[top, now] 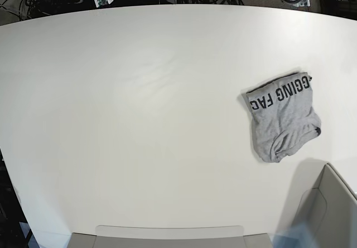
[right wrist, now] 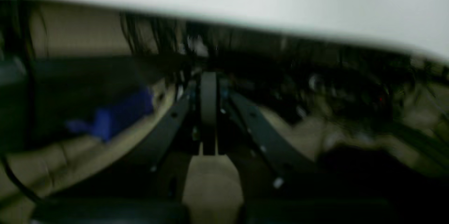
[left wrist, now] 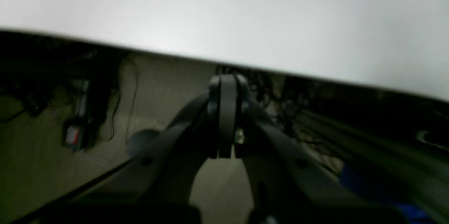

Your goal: Fold the T-shirt properly

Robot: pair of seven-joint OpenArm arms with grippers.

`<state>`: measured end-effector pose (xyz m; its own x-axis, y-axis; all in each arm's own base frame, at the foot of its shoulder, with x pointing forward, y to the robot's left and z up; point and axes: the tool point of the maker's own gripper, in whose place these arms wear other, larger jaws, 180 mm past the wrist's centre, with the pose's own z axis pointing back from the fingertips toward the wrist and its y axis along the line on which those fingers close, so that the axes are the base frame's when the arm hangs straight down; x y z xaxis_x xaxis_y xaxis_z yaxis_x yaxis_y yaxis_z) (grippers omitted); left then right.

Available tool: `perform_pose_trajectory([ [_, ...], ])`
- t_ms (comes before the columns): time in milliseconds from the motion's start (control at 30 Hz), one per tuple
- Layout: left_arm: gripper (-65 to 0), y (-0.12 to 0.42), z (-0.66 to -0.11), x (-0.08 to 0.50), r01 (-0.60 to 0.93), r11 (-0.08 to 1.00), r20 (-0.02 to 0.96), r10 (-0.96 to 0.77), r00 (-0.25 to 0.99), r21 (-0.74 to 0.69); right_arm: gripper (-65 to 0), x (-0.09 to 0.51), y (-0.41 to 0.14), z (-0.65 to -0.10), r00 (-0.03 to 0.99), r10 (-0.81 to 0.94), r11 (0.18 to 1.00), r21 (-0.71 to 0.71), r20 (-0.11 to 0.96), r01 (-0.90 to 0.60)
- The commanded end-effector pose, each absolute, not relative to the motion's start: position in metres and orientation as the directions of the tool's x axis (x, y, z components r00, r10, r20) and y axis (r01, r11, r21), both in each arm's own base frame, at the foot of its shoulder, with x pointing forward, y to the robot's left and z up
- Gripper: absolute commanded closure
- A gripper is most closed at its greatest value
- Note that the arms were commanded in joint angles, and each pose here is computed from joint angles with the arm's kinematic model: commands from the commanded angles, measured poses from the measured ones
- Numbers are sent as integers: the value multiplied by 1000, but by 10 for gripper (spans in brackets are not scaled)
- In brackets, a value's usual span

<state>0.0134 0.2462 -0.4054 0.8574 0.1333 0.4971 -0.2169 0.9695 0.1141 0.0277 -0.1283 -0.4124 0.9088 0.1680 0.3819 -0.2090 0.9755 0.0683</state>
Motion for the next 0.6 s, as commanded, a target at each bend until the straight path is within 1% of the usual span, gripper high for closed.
perform_pose_trajectory([
  [0, 0, 245, -407, 0, -228, 968, 483, 150, 863, 108, 0, 18, -129, -415, 916, 182, 971, 79, 357, -224],
  [167, 0, 242, -441, -40, -300, 952, 451, 240, 860, 66, 0, -17, -133, -446, 952, 183, 960, 164, 246, -227],
  [267, 0, 235, -469, -76, -360, 932, 413, 314, 855, 36, 0, -29, -133, -465, 960, 160, 958, 200, 231, -207],
  [367, 0, 227, -487, -104, -417, 909, 401, 376, 835, 15, 0, -34, -134, -478, 960, 116, 961, 216, 255, -173],
  [467, 0, 217, -506, -118, -463, 887, 388, 430, 815, -12, 0, -42, -139, -496, 966, 131, 963, 201, 223, -177],
  [567, 0, 202, -530, -131, -469, 883, 331, 450, 830, -24, 0, -51, -147, -517, 974, 151, 967, 181, 170, -182],
])
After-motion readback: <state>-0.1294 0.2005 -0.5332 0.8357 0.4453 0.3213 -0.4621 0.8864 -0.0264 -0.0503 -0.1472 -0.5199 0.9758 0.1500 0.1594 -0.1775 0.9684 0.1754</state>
